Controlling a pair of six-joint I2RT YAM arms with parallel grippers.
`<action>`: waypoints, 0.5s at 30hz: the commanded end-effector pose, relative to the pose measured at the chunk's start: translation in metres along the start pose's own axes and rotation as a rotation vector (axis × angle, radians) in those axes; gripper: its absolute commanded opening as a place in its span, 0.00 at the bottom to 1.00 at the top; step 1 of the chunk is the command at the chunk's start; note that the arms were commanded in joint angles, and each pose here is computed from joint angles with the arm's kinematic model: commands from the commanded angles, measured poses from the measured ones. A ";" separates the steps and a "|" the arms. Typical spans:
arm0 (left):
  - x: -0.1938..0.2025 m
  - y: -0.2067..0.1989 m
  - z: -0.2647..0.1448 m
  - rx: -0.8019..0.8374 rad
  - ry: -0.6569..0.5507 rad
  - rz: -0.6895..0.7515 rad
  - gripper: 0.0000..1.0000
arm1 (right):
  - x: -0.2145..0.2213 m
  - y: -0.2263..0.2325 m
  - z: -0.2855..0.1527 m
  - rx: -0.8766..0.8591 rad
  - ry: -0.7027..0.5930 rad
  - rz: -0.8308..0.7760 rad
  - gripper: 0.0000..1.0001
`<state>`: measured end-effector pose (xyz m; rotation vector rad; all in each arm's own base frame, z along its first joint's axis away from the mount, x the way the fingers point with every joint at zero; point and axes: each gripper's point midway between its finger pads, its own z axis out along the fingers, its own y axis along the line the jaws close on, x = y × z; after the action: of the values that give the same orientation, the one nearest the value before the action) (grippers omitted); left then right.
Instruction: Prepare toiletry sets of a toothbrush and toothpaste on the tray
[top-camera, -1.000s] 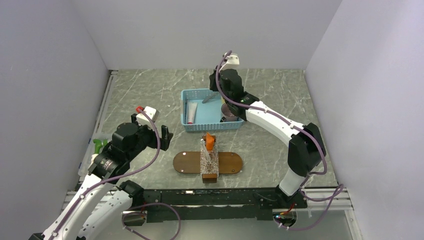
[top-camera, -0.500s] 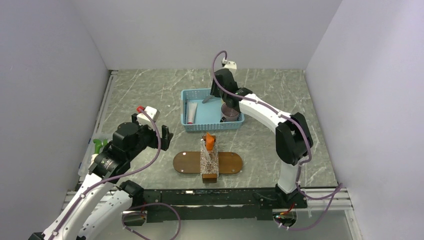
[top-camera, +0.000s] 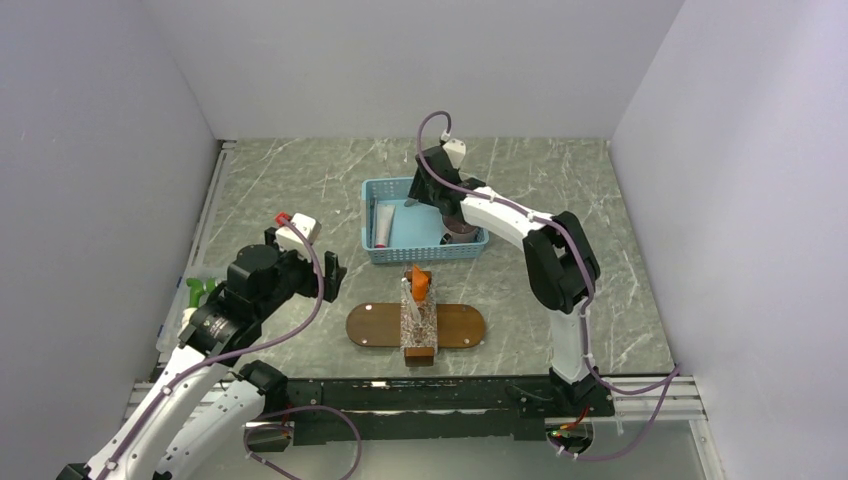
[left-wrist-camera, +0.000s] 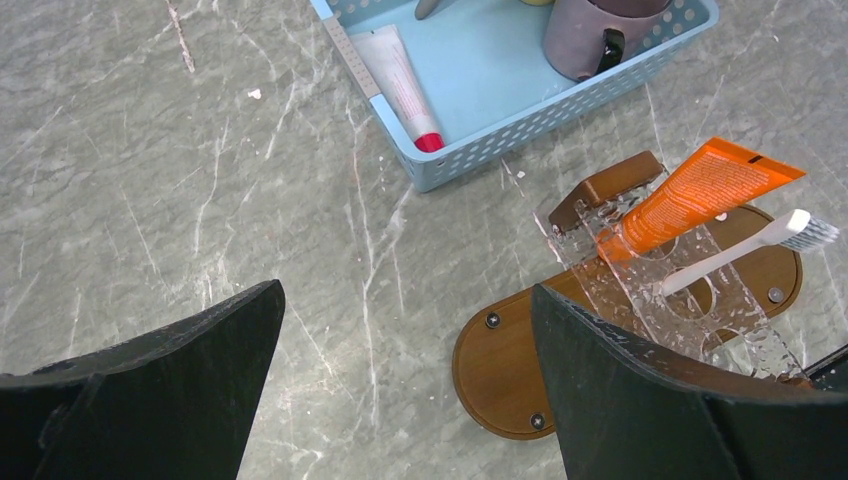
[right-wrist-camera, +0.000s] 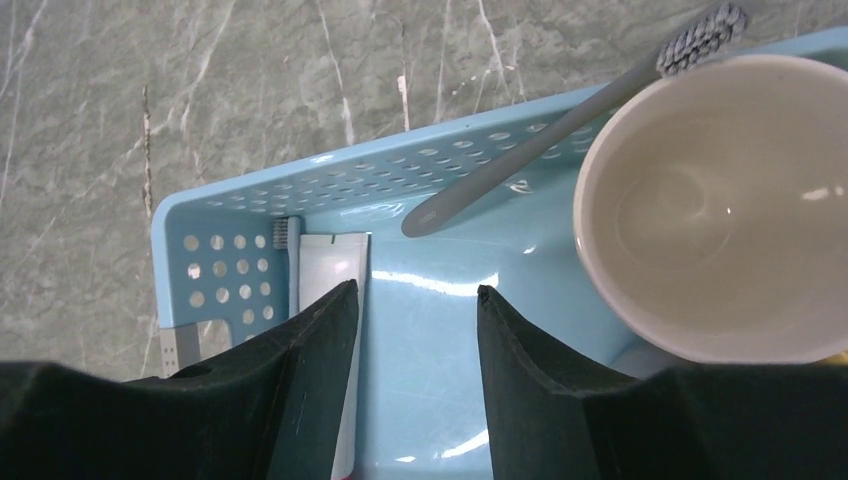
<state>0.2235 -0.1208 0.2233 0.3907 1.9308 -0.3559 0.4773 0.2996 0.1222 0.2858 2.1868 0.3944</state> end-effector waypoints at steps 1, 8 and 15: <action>-0.007 0.000 0.001 0.005 -0.036 0.016 0.99 | -0.023 0.013 0.002 -0.005 -0.070 0.111 0.51; -0.007 -0.001 0.002 0.015 -0.033 0.020 0.99 | -0.016 0.008 0.018 0.008 -0.102 0.187 0.62; -0.007 -0.001 0.002 0.015 -0.037 0.024 0.99 | -0.009 0.008 0.032 -0.006 -0.120 0.243 0.69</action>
<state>0.2231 -0.1207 0.2184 0.4101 1.9377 -0.3491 0.4943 0.3057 0.1063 0.4880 2.1255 0.4529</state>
